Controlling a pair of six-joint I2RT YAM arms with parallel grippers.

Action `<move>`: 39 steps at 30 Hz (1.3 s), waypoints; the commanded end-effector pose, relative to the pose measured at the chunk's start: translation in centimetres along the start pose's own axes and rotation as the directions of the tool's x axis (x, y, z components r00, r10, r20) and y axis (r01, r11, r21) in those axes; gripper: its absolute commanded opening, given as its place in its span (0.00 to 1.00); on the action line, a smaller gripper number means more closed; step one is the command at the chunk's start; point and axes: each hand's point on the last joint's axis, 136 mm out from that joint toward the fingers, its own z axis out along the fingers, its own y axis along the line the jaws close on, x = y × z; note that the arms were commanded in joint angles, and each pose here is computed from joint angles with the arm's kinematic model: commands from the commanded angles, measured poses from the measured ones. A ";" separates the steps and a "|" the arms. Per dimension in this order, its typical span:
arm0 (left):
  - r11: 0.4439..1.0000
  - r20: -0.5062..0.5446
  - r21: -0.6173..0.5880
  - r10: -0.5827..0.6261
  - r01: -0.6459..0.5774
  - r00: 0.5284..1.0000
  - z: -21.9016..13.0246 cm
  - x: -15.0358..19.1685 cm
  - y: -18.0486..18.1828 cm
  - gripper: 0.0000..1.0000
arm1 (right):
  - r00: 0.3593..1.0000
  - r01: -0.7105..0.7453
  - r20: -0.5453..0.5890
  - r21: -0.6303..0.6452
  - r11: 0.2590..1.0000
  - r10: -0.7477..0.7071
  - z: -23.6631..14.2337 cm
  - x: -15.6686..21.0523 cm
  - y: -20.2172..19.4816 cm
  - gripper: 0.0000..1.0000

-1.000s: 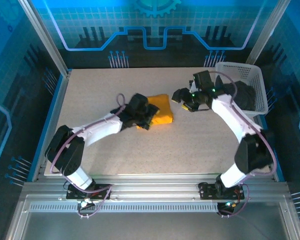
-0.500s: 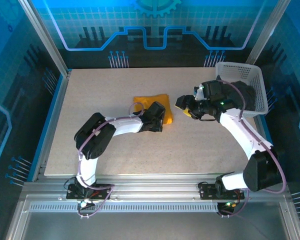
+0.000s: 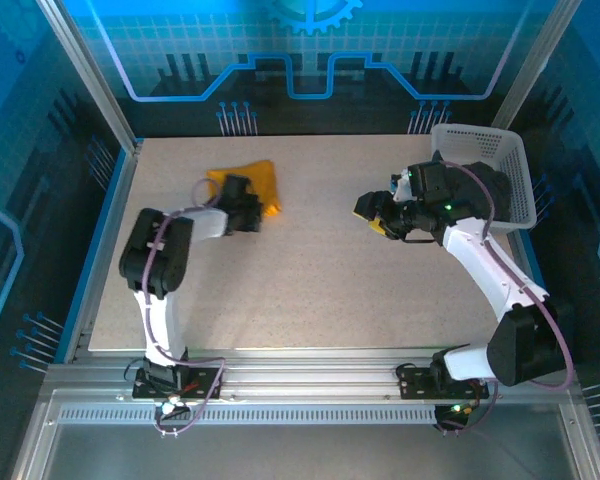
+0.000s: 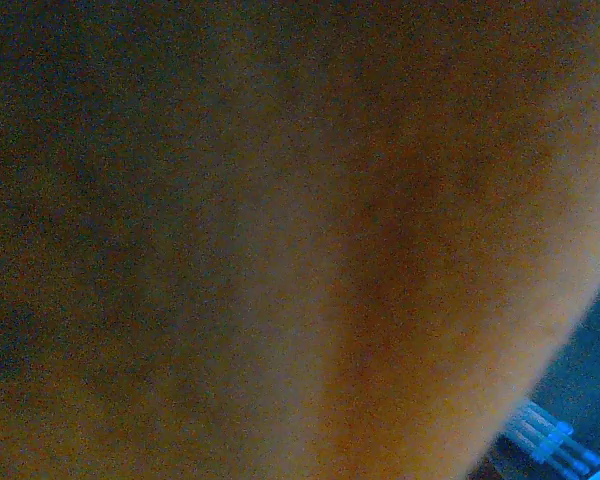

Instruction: Fold and stack the t-shirts

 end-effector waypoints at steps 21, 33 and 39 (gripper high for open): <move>0.856 -0.050 -0.051 0.512 -0.514 0.858 -2.8 -21.2 -2.8 0.11 | 0.993 0.087 -0.075 -0.083 0.993 -0.093 2.5 -1.2 3.1 0.63; 0.870 0.194 0.043 0.475 -0.491 0.858 -15.8 -11.7 -9.1 0.99 | 0.954 0.259 0.196 -0.141 0.956 -0.229 -1.4 -4.7 8.5 0.85; 0.842 0.358 0.128 0.453 -0.524 0.816 -22.1 -5.0 -6.3 0.99 | 0.944 0.286 0.227 -0.197 0.938 -0.240 -2.4 -5.2 10.6 1.00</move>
